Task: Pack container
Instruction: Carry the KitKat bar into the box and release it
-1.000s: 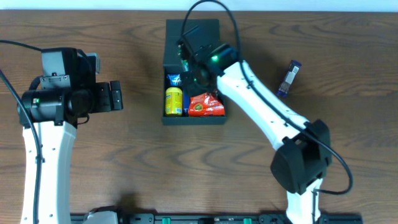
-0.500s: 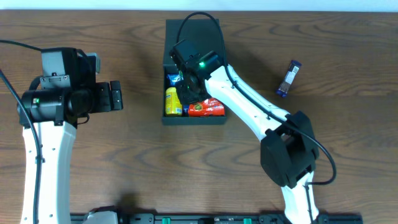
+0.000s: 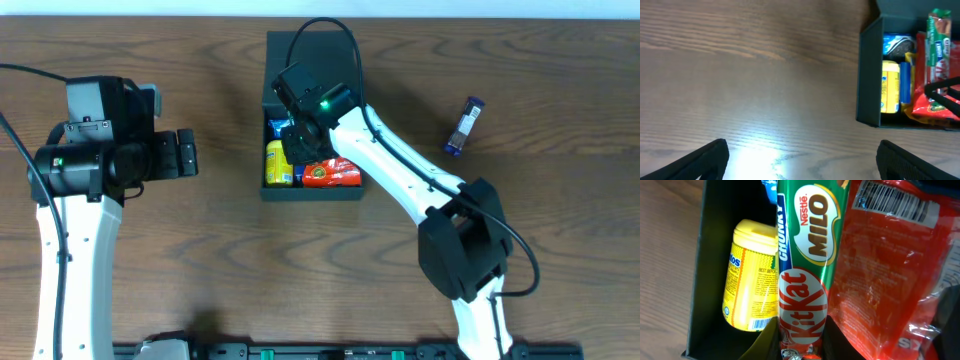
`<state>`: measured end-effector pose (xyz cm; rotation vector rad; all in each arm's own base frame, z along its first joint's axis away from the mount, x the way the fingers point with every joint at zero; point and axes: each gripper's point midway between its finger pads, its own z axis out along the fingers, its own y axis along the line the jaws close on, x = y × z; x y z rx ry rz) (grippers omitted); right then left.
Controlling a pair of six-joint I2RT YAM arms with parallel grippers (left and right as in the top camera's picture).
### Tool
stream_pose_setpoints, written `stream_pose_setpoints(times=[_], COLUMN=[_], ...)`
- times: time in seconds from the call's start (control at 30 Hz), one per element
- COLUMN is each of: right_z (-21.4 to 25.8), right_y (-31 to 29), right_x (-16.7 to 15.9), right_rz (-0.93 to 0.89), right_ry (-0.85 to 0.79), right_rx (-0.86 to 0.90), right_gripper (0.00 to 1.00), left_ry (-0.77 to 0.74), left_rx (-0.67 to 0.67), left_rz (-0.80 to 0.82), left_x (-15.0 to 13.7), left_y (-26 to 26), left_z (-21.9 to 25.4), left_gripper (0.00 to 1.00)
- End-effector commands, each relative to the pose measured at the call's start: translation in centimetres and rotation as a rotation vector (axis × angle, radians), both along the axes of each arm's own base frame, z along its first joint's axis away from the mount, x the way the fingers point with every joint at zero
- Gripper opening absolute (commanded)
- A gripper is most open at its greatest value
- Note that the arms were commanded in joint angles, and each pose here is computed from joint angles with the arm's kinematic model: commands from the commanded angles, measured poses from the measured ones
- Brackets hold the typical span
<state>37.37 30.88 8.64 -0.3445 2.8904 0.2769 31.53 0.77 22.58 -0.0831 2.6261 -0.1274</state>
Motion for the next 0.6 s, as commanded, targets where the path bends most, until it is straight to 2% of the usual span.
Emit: stream_pose_setpoints(times=[0.0,0.57], right_z=[-2.0,-2.6], right_y=[-0.1,-0.2], right_x=[-0.4,-2.3], right_rz=[-0.01,-0.011], right_ry=[0.034,0.112], right_rx=[-0.036,-0.046], right_gripper=[0.01,0.01], left_ry=[-0.014,-0.014], left_rx=[-0.02,-0.019], left_rz=[-0.05,-0.051], left_x=[0.2,0.2], left_y=[-0.7,-0.7], left_z=[0.3,0.3], left_gripper=[0.95,0.95])
